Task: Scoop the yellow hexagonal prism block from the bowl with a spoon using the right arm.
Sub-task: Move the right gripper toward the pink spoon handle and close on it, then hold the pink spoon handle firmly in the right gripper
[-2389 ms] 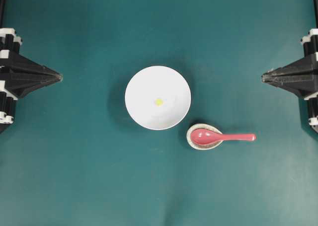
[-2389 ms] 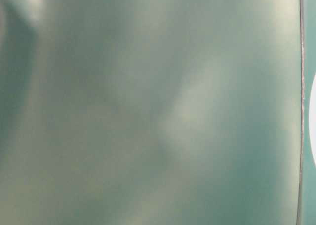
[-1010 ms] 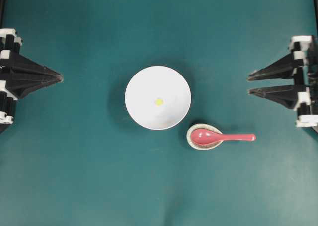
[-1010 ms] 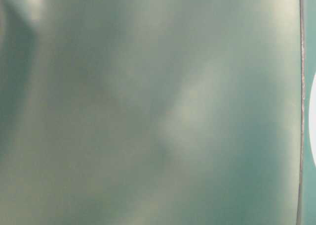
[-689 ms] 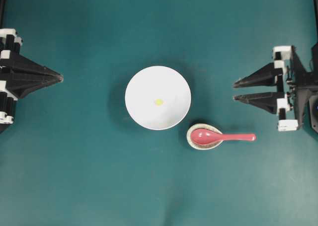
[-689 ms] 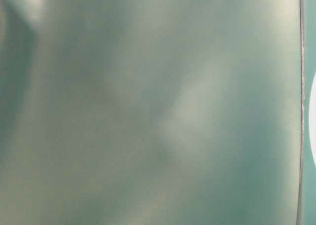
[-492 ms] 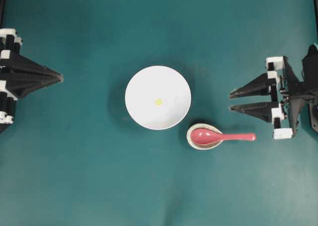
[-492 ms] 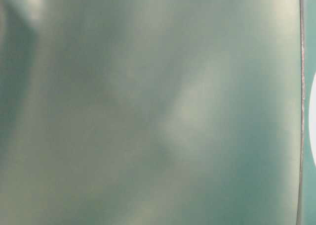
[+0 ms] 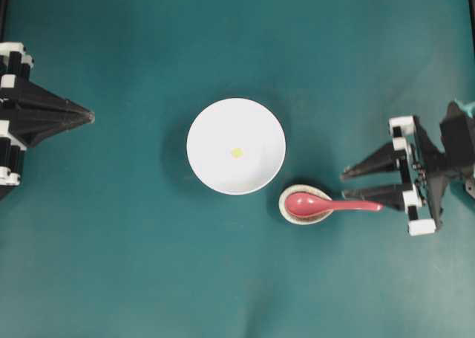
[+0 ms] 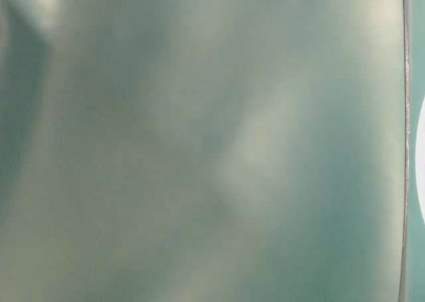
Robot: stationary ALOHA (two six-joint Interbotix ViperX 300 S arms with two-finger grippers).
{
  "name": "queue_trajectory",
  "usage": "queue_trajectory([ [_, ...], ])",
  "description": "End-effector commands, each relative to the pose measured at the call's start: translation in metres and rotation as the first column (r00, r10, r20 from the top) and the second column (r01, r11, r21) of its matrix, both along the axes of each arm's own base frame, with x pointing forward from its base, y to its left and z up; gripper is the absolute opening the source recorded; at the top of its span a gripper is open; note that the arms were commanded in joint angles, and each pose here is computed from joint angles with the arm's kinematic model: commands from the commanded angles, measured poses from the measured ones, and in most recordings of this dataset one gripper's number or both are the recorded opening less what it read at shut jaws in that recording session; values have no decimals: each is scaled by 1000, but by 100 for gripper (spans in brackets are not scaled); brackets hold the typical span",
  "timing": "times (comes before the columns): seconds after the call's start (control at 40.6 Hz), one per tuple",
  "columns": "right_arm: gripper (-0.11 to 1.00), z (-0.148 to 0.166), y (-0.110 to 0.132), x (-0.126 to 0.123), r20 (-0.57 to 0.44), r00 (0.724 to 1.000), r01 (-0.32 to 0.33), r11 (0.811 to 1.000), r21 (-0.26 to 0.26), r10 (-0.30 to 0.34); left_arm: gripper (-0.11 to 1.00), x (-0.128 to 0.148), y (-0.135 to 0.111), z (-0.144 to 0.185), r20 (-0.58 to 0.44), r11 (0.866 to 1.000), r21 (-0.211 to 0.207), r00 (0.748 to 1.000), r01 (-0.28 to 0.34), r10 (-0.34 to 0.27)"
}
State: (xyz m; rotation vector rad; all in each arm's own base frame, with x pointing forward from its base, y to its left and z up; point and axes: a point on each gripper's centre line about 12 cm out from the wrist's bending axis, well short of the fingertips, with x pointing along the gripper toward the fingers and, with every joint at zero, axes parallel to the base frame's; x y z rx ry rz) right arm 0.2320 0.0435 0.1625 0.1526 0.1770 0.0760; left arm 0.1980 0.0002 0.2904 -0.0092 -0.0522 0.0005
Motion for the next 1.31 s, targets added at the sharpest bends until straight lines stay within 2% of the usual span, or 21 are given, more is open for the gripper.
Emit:
queue_trajectory([
  [0.0,41,-2,5,0,39,999,0,1000,8,-1,-1,2,0,11,28,1000,0,1000,0,0],
  [0.197,41,-21,12,2,20,999,31,1000,7,-31,-1,2,0,10,26,1000,0,1000,-1,1],
  [0.394,41,-45,18,4,-30,998,54,998,-25,-55,-1,2,0,10,25,1000,2,1000,-1,1],
  [0.763,41,-64,19,1,-55,996,59,996,-72,-63,-1,2,0,10,26,1000,0,1000,-1,1],
  [1.28,41,-82,21,-3,-125,990,63,997,-35,-67,-1,2,0,11,28,1000,2,1000,-1,1],
])
